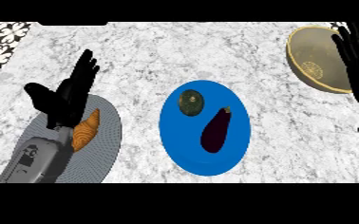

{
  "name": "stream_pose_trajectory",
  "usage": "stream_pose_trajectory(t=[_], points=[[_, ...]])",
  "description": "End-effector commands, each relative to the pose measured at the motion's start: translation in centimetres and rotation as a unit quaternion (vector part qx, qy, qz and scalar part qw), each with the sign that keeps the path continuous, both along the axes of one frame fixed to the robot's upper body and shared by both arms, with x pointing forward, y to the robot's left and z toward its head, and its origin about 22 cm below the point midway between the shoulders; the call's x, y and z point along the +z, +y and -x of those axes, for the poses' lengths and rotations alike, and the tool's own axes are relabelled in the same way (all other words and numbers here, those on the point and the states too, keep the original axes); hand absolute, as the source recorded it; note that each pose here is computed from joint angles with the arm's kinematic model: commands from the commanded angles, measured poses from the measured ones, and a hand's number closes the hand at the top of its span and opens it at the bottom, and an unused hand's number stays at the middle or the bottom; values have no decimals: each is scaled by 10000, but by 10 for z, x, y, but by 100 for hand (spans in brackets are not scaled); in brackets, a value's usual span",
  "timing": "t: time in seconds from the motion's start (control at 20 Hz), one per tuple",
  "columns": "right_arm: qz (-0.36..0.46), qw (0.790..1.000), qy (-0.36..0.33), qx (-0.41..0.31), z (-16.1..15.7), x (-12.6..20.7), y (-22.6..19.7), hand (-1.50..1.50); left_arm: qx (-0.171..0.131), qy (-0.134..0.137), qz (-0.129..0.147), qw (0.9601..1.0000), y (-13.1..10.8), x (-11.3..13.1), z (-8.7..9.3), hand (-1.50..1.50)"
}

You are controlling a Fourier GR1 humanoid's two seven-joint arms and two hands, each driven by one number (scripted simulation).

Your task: Pick the squash from the plate and place it in the bowl

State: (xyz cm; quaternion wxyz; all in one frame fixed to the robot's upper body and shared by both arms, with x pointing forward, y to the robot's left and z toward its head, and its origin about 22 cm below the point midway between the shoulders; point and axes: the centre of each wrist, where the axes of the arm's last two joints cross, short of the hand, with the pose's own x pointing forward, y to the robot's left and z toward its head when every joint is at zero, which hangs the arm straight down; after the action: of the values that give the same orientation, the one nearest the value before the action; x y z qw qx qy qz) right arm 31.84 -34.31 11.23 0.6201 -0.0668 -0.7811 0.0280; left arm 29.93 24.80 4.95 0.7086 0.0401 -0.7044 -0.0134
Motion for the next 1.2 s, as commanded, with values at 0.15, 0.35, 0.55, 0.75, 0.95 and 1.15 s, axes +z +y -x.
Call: stream_pose_trajectory(t=[0.15,0.35,0.55,0.75,0.95,1.15], points=[[-453,9308,-444,3599,3,8,154,-150,-43,-898,-229,9957,6,36,-15,0],[1239,9027,-1884,3664,22,45,207,-150,268,-1030,-276,9939,28,38,-12,0],[793,8907,-2354,3807,68,-9,273,-150,511,-1118,-350,9918,54,43,-12,0],[1485,8726,-2359,4012,88,-15,256,-150,530,-1168,-282,9913,70,26,-1,0],[2602,8706,-2341,3456,78,20,233,-150,668,-1063,-332,9915,90,26,3,0],[3434,8586,-2064,3199,76,64,201,-150,702,-1129,-272,9908,89,30,0,0]])
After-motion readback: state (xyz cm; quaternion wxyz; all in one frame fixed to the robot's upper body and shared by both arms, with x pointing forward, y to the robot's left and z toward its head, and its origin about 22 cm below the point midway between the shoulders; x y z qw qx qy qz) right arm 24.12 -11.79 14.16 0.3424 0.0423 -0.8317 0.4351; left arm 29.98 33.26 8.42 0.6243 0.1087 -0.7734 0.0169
